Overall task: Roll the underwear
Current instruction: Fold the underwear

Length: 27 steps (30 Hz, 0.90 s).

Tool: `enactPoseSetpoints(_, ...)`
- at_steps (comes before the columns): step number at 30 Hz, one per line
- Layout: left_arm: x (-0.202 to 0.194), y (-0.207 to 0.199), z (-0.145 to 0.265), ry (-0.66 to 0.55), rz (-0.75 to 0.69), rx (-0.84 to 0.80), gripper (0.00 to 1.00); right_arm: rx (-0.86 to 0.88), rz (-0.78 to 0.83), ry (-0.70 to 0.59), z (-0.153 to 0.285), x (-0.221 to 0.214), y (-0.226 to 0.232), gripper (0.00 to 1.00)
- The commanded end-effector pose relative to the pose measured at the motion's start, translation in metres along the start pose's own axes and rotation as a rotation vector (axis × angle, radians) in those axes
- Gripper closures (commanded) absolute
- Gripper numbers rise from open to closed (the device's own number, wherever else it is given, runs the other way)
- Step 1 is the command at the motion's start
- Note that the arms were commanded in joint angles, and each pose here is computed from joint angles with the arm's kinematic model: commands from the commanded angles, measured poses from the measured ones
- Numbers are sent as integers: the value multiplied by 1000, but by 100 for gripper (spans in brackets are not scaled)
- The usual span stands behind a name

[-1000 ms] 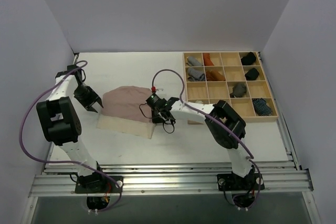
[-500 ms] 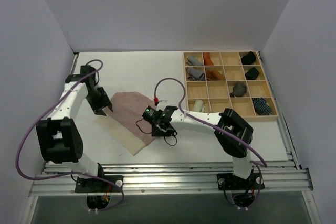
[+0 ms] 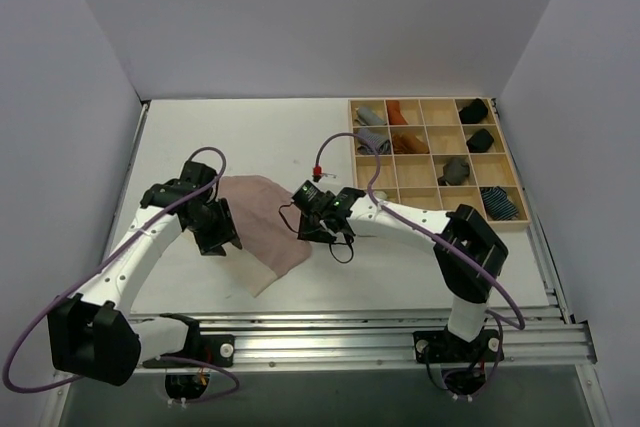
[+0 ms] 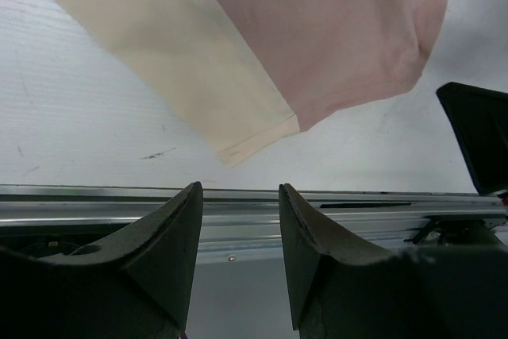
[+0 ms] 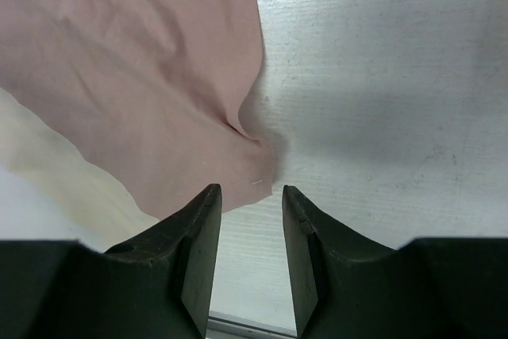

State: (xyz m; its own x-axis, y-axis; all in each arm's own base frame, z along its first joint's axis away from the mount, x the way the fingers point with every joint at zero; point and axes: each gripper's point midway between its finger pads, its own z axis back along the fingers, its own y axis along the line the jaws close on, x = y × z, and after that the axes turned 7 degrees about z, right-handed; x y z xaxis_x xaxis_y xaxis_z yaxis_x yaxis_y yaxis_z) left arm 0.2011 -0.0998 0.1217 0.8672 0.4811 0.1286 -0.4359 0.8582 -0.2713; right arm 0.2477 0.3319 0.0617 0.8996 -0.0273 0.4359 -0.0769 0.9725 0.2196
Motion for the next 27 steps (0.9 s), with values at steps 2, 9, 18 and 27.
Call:
enactPoseSetpoints(2, 0, -20, 5, -32, -24, -103, 48, -4, 3, 29, -6, -12, -6, 67)
enactPoseSetpoints(9, -8, -34, 8, -20, -36, -194, 48, -34, 22, 96, -37, -39, -12, 67)
enactPoseSetpoints(18, -25, -47, 2, -35, -142, -138, 48, -13, -55, 64, -41, -24, -16, 96)
enactPoseSetpoints(27, -59, -75, -46, -11, -284, -75, 48, -75, -112, 49, -28, -7, -75, 100)
